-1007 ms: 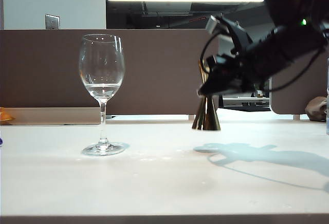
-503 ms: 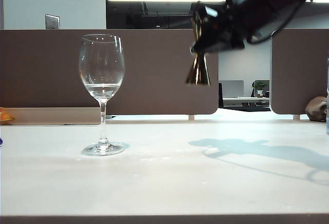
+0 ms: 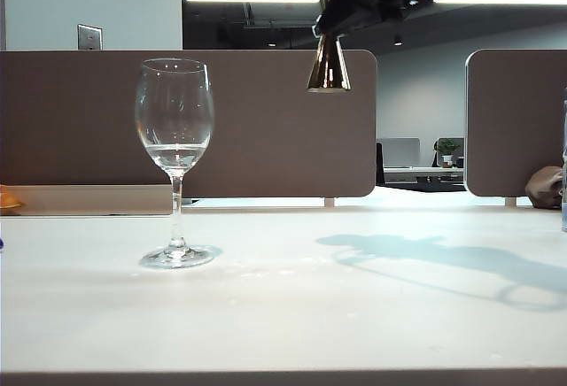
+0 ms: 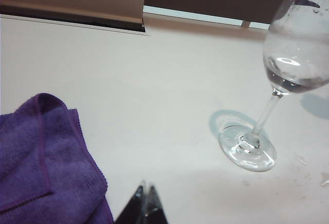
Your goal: Pick up the jigger and pour the water inside into the glass.
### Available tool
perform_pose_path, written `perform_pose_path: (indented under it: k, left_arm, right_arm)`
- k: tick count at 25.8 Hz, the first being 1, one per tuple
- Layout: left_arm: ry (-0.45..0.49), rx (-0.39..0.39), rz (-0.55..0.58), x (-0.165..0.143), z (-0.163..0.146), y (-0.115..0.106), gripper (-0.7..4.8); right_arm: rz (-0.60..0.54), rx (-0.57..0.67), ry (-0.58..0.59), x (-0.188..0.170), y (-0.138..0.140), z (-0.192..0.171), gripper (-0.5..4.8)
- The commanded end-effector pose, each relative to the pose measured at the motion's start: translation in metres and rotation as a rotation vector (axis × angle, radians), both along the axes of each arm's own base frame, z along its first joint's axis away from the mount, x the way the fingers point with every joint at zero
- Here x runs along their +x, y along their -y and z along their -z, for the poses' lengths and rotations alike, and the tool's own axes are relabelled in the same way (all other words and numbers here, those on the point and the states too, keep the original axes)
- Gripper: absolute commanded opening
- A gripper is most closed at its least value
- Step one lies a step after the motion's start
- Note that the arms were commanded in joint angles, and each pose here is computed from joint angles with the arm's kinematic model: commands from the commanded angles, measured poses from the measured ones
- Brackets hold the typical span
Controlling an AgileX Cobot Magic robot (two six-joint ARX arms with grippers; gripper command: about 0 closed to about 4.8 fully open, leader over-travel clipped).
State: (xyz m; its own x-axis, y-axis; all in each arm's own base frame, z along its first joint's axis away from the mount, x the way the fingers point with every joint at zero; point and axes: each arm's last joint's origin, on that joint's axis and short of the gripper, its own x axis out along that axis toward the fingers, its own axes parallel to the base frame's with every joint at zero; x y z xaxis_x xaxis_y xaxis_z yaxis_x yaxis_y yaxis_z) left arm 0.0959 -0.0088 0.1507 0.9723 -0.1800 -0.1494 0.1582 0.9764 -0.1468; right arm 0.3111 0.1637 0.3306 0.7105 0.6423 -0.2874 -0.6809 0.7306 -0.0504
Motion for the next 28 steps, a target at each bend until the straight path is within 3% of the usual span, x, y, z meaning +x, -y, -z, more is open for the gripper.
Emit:
perform_pose_path:
  k: [1, 19, 28]
  left_arm:
    - [0.012, 0.001, -0.002, 0.000, -0.001, 0.000, -0.05]
    - [0.013, 0.000, 0.002, 0.000, -0.001, 0.000, -0.05]
    - [0.012, 0.000, 0.002, 0.000, -0.001, 0.000, -0.05]
  right_arm:
    - [-0.015, -0.005, 0.002, 0.001, -0.008, -0.003, -0.06]
    - [-0.118, -0.161, 0.002, -0.008, -0.067, 0.008, -0.06]
    - [-0.083, -0.205, 0.052, -0.014, -0.076, 0.005, -0.06]
